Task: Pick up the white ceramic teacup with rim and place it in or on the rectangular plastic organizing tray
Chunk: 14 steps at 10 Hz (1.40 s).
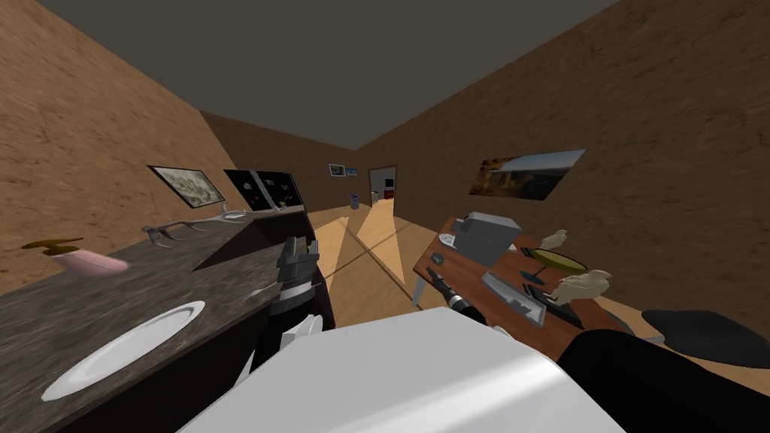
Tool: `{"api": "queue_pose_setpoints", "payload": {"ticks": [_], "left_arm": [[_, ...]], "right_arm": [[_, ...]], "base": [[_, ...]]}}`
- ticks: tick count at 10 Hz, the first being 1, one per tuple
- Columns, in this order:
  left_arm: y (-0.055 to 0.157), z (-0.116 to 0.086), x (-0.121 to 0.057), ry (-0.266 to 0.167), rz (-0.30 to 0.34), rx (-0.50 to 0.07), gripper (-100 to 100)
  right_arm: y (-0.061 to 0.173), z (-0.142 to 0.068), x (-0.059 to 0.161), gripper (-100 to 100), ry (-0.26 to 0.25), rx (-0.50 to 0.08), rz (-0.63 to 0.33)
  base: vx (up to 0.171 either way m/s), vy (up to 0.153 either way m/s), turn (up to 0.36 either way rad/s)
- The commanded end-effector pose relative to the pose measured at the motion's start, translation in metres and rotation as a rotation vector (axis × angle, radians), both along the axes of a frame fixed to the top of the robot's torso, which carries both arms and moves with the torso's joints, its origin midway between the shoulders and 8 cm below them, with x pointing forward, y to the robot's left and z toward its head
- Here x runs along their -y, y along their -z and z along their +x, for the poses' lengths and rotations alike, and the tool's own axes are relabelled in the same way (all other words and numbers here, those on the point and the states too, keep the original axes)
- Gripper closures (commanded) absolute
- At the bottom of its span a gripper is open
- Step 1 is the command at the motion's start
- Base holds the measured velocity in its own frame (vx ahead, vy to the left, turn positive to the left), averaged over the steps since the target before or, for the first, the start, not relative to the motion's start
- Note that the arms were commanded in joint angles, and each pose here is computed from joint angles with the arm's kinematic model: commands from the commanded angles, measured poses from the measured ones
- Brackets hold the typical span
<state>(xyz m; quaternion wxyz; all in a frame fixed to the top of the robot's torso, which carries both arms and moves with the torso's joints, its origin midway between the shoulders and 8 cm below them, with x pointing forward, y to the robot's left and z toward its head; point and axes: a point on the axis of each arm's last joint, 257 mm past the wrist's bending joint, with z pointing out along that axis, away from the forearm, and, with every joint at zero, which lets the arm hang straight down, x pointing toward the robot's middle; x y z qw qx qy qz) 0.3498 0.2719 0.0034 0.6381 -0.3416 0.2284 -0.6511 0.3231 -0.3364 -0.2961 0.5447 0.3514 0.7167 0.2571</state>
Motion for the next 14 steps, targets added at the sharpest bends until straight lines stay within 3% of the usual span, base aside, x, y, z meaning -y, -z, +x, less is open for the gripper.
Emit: {"api": "queue_pose_setpoints", "payload": {"ticks": [1, 2, 3, 4, 5, 6, 7, 8, 9, 10, 12, 13, 14], "left_arm": [[0.0, 0.0, 0.0, 0.0, 0.0, 0.0, 0], [0.0, 0.0, 0.0, 0.0, 0.0, 0.0, 0], [0.0, 0.0, 0.0, 0.0, 0.0, 0.0, 0], [0.0, 0.0, 0.0, 0.0, 0.0, 0.0, 0], [0.0, 0.0, 0.0, 0.0, 0.0, 0.0, 0], [0.0, 0.0, 0.0, 0.0, 0.0, 0.0, 0], [0.0, 0.0, 0.0, 0.0, 0.0, 0.0, 0], [0.0, 0.0, 0.0, 0.0, 0.0, 0.0, 0], [0.0, 0.0, 0.0, 0.0, 0.0, 0.0, 0], [0.0, 0.0, 0.0, 0.0, 0.0, 0.0, 0], [0.0, 0.0, 0.0, 0.0, 0.0, 0.0, 0], [0.0, 0.0, 0.0, 0.0, 0.0, 0.0, 0], [0.0, 0.0, 0.0, 0.0, 0.0, 0.0, 0]], "right_arm": [[0.02, -0.011, 0.006, -100, 0.009, -0.061, -0.031], [0.046, -0.028, 0.015, -100, 0.004, -0.146, -0.087], [0.049, -0.03, 0.017, -100, 0.013, -0.16, -0.09], [0.074, -0.05, 0.028, -100, 0.005, -0.245, -0.148], [0.077, -0.051, 0.03, -100, 0.014, -0.259, -0.151], [0.1, -0.074, 0.042, -100, 0.007, -0.346, -0.212], [0.102, -0.076, 0.044, -100, 0.014, -0.357, -0.214], [0.123, -0.099, 0.057, -100, 0.003, -0.442, -0.276], [0.125, -0.102, 0.06, -100, 0.011, -0.454, -0.279], [0.143, -0.126, 0.073, -100, -0.003, -0.535, -0.342], [0.145, -0.129, 0.076, -100, 0.006, -0.549, -0.346], [0.161, -0.156, 0.092, -100, -0.006, -0.635, -0.411], [0.162, -0.158, 0.093, -100, 0.0, -0.643, -0.414]], "base": [[0.003, 0.049, 0.131], [0.004, 0.075, 0.296], [0.001, 0.054, 0.12], [-0.003, 0.063, 0.265], [0.005, 0.044, 0.128], [0.01, 0.06, 0.243], [0.015, 0.049, 0.153], [0.013, 0.052, 0.328], [0.012, 0.033, 0.14], [0.014, 0.046, 0.312], [0.01, 0.023, 0.043], [0.012, 0.033, 0.275], [0.013, 0.023, 0.177]]}}
